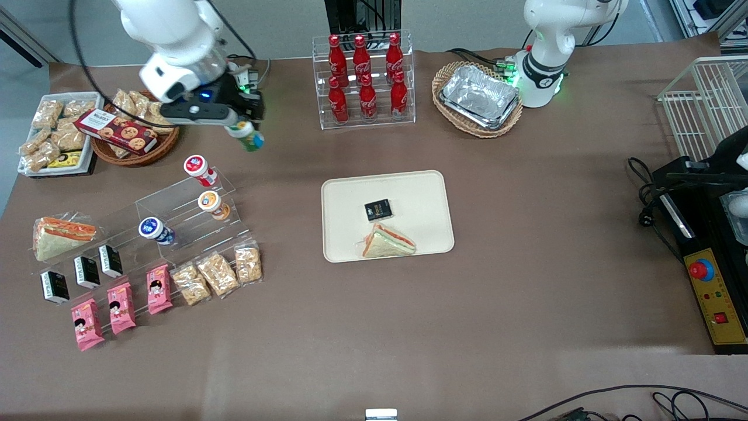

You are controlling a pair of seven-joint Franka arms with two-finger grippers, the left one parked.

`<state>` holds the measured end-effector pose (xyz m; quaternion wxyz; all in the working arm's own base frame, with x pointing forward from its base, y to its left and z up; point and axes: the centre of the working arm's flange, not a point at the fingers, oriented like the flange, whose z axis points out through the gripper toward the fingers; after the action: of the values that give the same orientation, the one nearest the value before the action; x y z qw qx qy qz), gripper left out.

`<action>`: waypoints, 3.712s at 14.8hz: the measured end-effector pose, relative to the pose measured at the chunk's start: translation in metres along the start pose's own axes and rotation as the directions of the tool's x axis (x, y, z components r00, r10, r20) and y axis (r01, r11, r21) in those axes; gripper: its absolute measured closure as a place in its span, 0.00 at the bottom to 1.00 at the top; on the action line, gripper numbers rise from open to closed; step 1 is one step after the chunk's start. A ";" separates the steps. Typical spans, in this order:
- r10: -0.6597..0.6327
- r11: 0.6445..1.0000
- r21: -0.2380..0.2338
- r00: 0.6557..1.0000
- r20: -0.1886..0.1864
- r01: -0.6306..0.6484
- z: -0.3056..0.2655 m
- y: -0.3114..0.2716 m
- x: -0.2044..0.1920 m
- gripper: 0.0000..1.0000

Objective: Place green gum on tray
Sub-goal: 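Lift the green gum bottle out of the rack with the right gripper, then carry the green gum bottle over the cream tray, then lower the bottle onto the tray corner and open the right gripper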

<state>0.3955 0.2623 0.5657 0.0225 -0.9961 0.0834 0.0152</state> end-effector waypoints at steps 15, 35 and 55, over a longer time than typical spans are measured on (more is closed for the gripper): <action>0.302 0.953 0.008 0.953 -0.015 -0.301 0.270 -0.104 -0.005 0.41; 0.325 0.945 0.025 0.945 0.028 -0.326 0.330 -0.128 -0.025 0.13; 0.148 0.986 -0.076 0.988 -0.041 -0.151 0.329 -0.118 -0.020 0.00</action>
<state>0.3865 0.3974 0.2430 -0.0196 -0.9873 0.1576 0.0028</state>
